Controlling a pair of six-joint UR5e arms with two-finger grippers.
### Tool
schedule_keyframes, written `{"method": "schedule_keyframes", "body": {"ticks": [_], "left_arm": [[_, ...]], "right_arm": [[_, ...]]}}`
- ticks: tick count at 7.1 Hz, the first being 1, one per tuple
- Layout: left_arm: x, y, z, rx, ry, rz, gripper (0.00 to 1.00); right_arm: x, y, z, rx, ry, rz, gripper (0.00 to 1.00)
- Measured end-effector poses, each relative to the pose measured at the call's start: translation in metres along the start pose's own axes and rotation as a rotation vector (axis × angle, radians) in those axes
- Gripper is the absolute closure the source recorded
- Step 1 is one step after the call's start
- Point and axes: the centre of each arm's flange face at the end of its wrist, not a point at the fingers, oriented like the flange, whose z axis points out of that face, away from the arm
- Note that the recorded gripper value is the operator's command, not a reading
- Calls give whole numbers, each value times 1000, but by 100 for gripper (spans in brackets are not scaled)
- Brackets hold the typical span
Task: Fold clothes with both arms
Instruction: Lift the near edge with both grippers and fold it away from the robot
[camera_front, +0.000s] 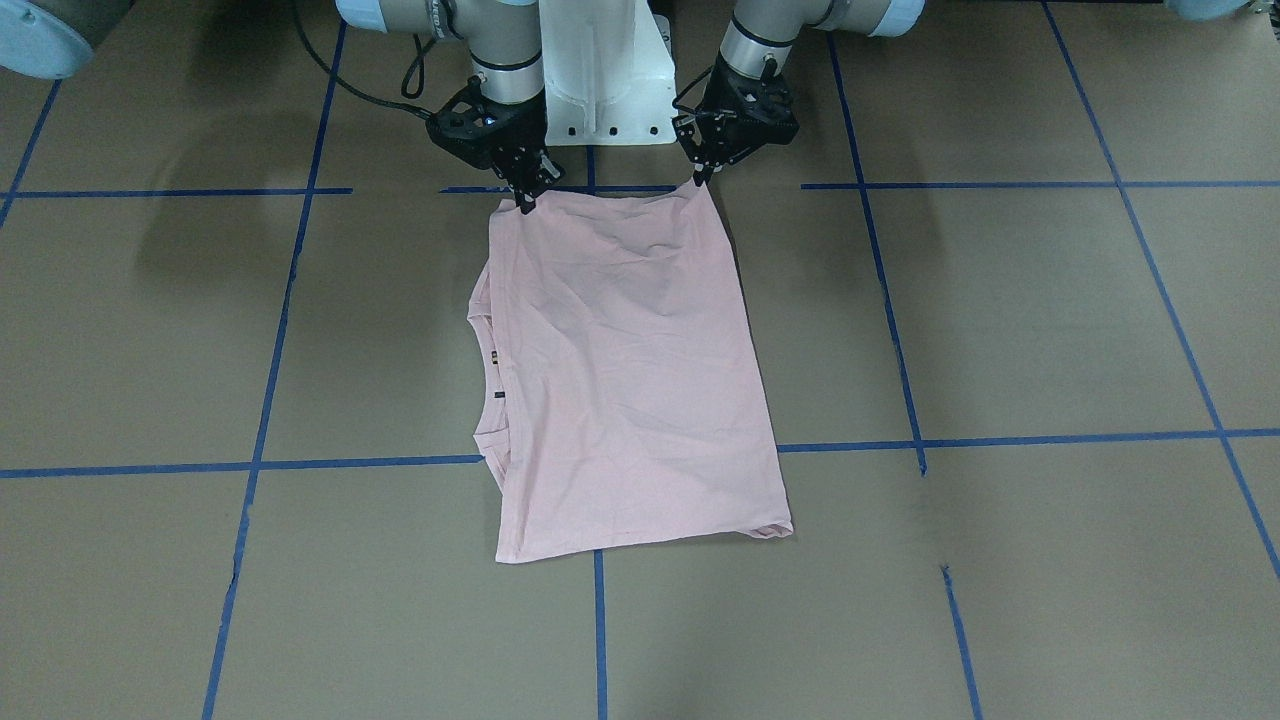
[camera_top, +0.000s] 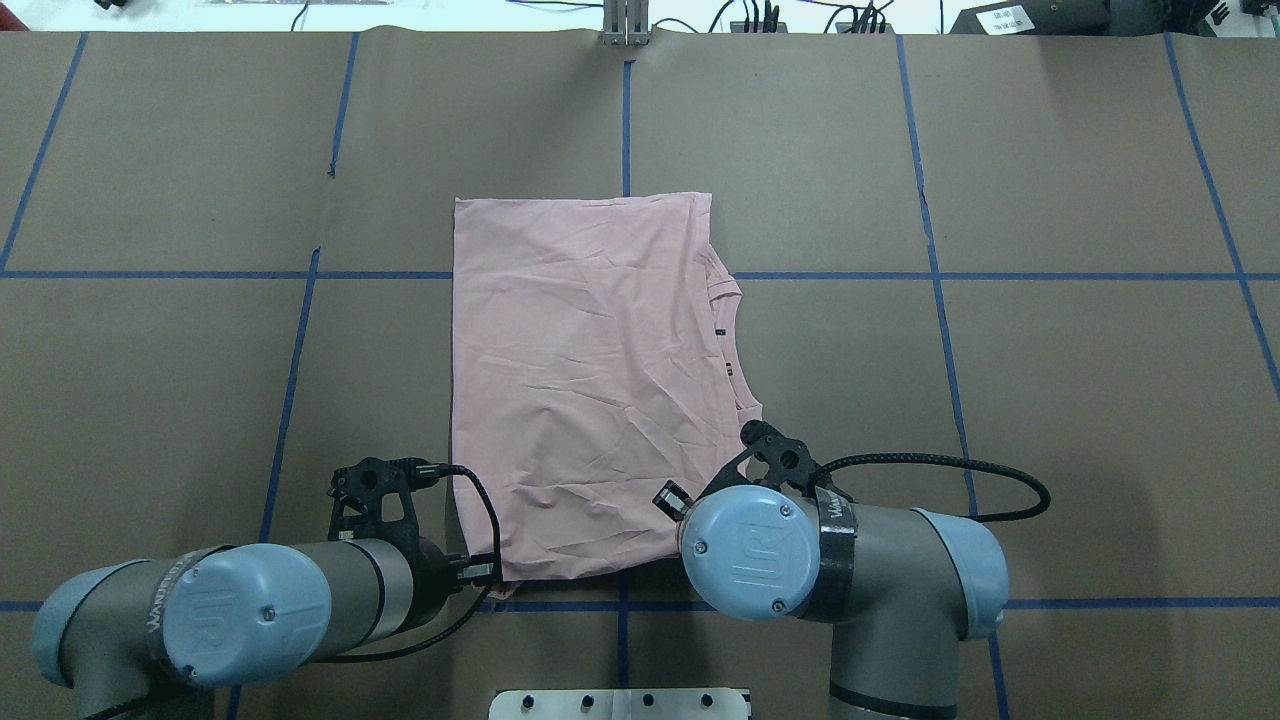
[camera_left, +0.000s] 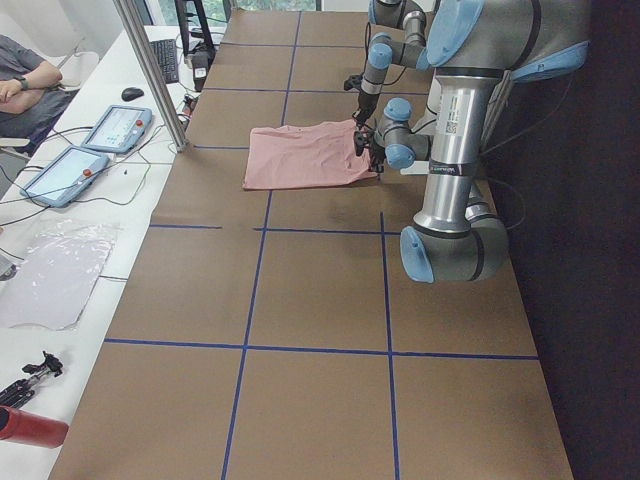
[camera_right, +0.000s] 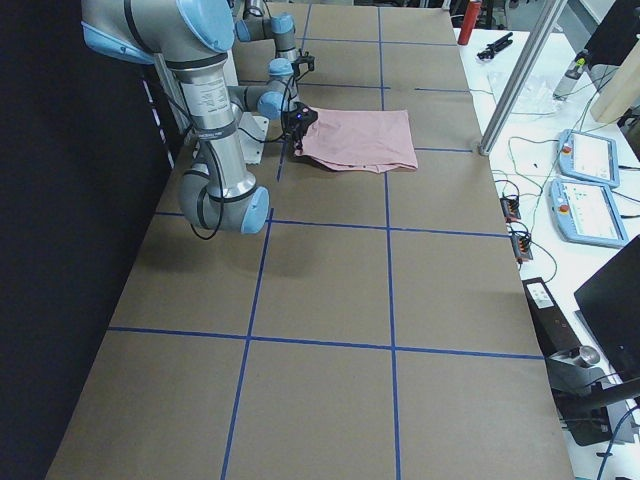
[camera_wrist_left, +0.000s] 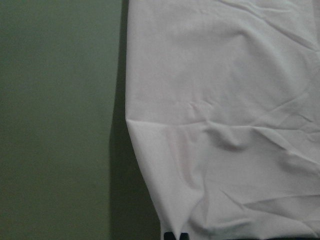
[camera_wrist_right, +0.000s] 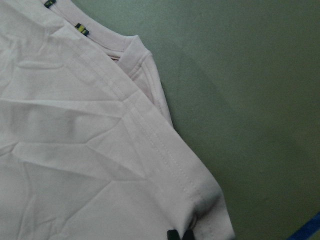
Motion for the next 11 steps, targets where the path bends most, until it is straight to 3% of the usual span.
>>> {"method": "schedule_keyframes", "body": {"ticks": [2,4,5,8,11], "left_arm": [[22,-6,-59,-49,13,9,100],[56,-7,-142,-102,22,6,100],[64,-6,-160,-110,13,5,100],[66,-31,-119,-71,-91,44,100],[56,-88,-59,0,-147,84,100]], "right_arm": [[6,-5,-50,-11,-11,2,100],[23,-15,-115,-29,-23,2,100],[28,-17,-131,-37,-18,0,100],[9,-12,-110,7,17,-52,100],[-40,-39,-67,67,-13,-45,100]]}}
